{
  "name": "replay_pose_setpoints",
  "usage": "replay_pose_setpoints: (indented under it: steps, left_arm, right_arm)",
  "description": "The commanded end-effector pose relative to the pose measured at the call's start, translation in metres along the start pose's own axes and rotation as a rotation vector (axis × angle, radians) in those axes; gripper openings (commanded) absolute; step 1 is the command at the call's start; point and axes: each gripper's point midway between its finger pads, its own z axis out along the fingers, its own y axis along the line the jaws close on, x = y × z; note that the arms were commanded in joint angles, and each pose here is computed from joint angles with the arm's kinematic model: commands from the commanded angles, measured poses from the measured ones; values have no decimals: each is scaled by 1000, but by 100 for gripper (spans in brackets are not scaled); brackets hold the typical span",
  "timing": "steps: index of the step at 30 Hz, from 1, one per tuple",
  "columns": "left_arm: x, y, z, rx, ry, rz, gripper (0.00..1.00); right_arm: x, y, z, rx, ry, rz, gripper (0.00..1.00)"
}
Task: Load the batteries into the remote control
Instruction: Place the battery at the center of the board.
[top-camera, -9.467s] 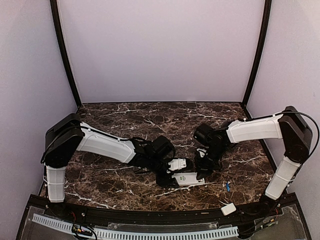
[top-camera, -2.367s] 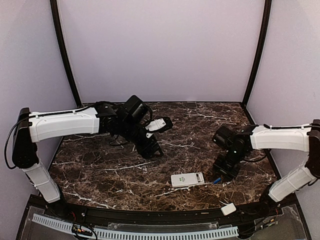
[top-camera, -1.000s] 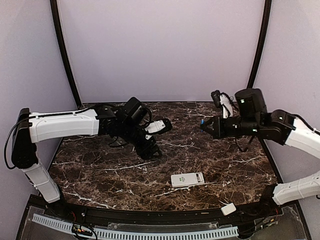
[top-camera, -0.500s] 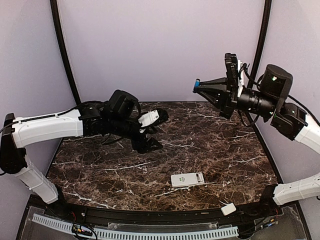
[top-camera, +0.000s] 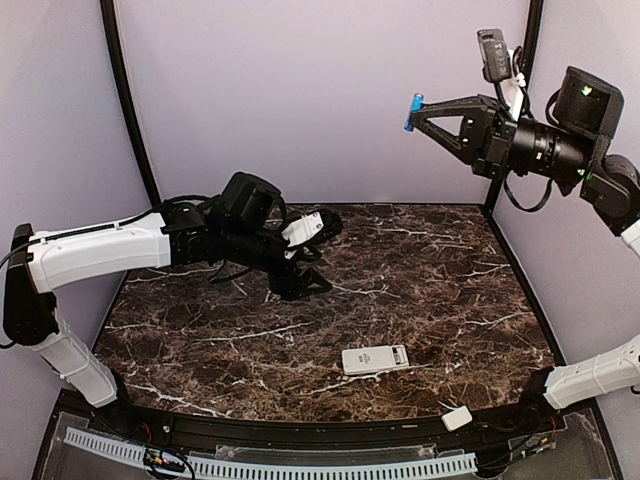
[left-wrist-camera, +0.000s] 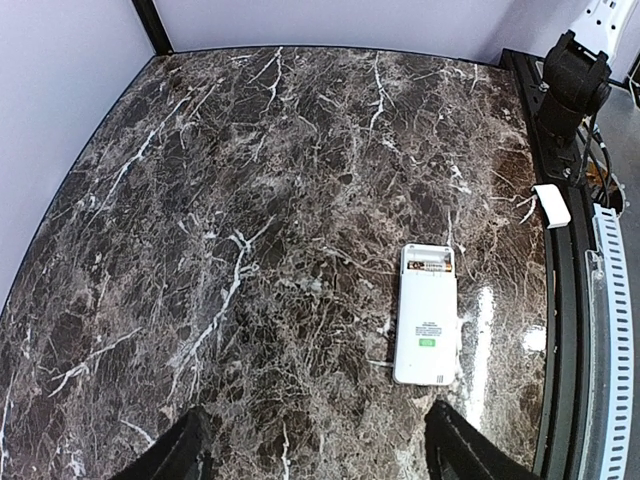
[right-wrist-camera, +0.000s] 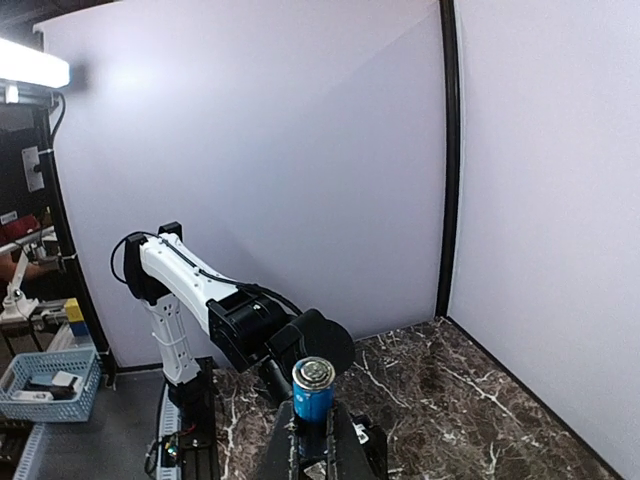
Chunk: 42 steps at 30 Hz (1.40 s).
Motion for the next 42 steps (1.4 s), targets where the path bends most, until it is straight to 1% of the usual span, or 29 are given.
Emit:
replay_pose_setpoints:
  steps: [1, 10, 19, 26, 31, 38, 42]
  left_arm:
    - [-1, -5, -1, 27, 12, 10, 72]
    - [6, -7, 0, 35, 35, 16, 72]
    - [27, -10, 8, 50, 104, 35, 72]
    - [31, -11, 10, 50, 115, 43, 72]
    - [33, -11, 10, 51, 117, 46, 72]
    - [25, -12, 9, 61, 91, 41, 72]
    - [15, -12, 7, 62, 48, 48, 72]
  right_arm:
    - [16, -3, -1, 3, 112, 190, 0]
    - [17, -7, -7, 29, 163, 236, 0]
    - [16, -4, -8, 9, 178, 238, 0]
    - [11, 14, -10, -100, 152, 175, 0]
    - [9, 34, -14, -217, 143, 134, 0]
    - [8, 36, -16, -234, 144, 72, 0]
    - [8, 40, -17, -259, 142, 32, 0]
